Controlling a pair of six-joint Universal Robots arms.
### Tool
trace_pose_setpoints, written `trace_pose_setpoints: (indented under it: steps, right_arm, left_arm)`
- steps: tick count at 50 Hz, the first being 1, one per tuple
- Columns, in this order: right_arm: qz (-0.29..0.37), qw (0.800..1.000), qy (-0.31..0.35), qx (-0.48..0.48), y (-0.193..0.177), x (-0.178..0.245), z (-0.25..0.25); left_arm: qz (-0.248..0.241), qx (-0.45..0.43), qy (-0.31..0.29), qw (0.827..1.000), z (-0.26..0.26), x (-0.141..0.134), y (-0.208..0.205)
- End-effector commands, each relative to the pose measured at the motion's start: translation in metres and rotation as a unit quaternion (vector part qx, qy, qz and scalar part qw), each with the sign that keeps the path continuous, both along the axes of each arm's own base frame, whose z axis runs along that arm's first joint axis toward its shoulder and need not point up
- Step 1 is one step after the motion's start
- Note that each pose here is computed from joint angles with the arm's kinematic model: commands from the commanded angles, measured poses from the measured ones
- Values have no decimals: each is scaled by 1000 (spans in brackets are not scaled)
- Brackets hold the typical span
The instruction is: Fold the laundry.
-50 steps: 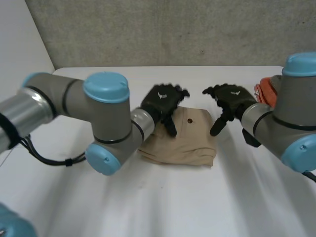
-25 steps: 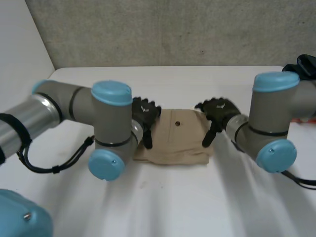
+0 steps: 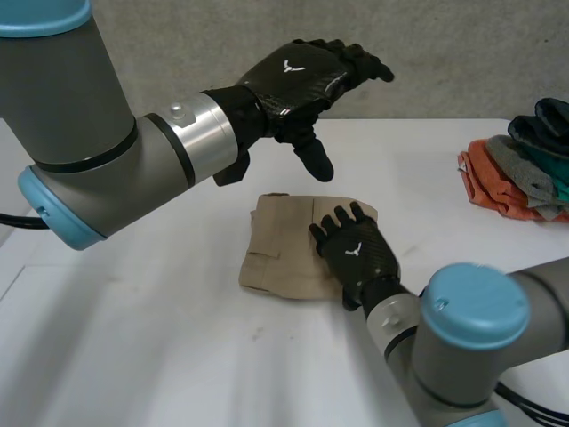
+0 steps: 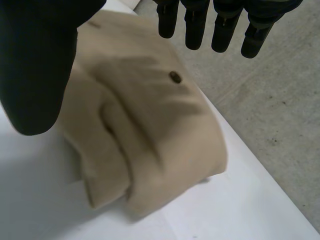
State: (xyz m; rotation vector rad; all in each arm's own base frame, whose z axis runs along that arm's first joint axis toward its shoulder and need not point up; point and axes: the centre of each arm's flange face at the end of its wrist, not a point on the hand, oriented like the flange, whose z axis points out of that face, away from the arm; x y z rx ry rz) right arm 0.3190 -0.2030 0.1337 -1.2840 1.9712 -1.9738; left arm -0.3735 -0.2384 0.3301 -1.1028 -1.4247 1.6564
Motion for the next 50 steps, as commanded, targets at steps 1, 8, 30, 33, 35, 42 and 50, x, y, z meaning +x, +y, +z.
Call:
trace_pose_setpoints:
  steps: [1,8,30,33,35,42,50]
  right_arm:
    - [-23,999,-20,-37,-22,16,-25]
    - [-33,997,-25,-66,-45,32,-30]
    - [-34,964,-174,-200,-140,0,141]
    - [-53,949,-188,-248,-161,-26,179]
    - [-65,934,-201,-289,-176,-51,212]
    - [-84,895,-259,-353,-229,-162,284]
    - [-101,900,-311,-287,-295,-280,240]
  left_arm:
    - [-13,18,2,1000,-4,-2,3]
    - [-15,30,-8,999,-14,-2,5]
    - [22,-42,50,998,40,11,9]
    - [33,-58,71,995,56,15,12]
    - [33,-64,85,994,66,17,16]
    - [28,-64,108,992,79,21,21]
    - [28,-52,101,993,70,19,20]
